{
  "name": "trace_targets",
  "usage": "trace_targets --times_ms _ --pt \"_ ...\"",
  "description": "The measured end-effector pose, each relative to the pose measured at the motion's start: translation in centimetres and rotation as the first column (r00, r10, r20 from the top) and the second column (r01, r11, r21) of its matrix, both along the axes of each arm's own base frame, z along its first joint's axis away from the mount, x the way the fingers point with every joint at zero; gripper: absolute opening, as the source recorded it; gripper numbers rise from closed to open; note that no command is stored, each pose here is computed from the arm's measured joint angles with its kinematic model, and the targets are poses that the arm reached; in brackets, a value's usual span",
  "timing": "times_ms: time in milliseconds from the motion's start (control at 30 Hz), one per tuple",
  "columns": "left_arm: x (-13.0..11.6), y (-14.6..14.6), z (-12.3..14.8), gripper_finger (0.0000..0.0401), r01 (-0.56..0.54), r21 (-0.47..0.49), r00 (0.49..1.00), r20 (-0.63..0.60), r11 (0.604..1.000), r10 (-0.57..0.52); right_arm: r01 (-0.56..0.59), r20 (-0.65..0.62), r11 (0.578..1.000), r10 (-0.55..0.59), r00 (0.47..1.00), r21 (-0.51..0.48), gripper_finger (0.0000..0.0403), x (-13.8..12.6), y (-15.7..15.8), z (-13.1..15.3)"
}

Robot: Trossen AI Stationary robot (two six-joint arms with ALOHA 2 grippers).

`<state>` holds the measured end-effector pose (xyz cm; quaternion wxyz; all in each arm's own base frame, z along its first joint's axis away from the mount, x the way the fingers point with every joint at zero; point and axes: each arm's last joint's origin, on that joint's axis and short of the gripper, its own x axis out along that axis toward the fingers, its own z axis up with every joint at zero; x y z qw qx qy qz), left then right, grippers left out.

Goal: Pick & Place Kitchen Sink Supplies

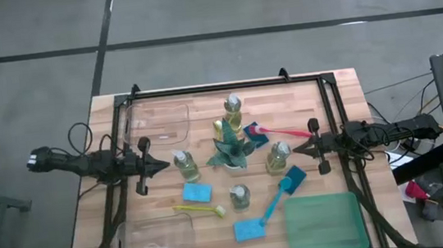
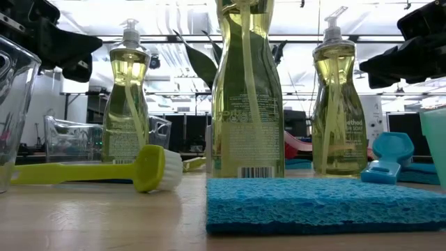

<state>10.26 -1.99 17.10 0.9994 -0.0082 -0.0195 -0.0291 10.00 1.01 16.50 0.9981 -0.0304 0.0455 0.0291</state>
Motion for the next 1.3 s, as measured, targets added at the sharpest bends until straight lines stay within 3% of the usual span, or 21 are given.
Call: trace_targets --times_ms 267,367,500,633,867,1033,1300 --pt "0.0 0.0 0.0 0.0000 0.000 0.000 1.000 0.000 1.000 0.000 0.000 0.004 1.000 0.000 1.000 0.000 0.0009 0.0 0.0 0.0" --pt "0.0 0.0 0.0 0.0000 0.000 0.000 1.000 0.000 1.000 0.000 0.020 0.070 1.000 -0.021 0.997 0.012 0.0009 0.0 -0.1 0.7" --pt "0.0 0.0 0.0 0.0000 0.000 0.000 1.000 0.000 1.000 0.000 -0.006 0.205 0.991 -0.021 0.979 0.133 0.0009 0.0 0.0 2.1" --pt "0.0 0.0 0.0 0.0000 0.000 0.000 1.000 0.000 1.000 0.000 -0.056 0.266 0.934 -0.042 0.963 0.353 0.0009 -0.2 0.0 2.9" --pt "0.0 0.0 0.0 0.0000 0.000 0.000 1.000 0.000 1.000 0.000 -0.008 0.252 0.924 -0.095 0.963 0.382 0.0018 0.0 -0.2 2.8" --pt "0.0 0.0 0.0 0.0000 0.000 0.000 1.000 0.000 1.000 0.000 0.000 0.181 0.912 -0.081 0.980 0.409 0.0076 0.4 0.0 2.2" --pt "0.0 0.0 0.0 0.0000 0.000 0.000 1.000 0.000 1.000 0.000 0.027 0.063 0.906 -0.059 0.996 0.422 0.0230 1.2 0.1 1.1"
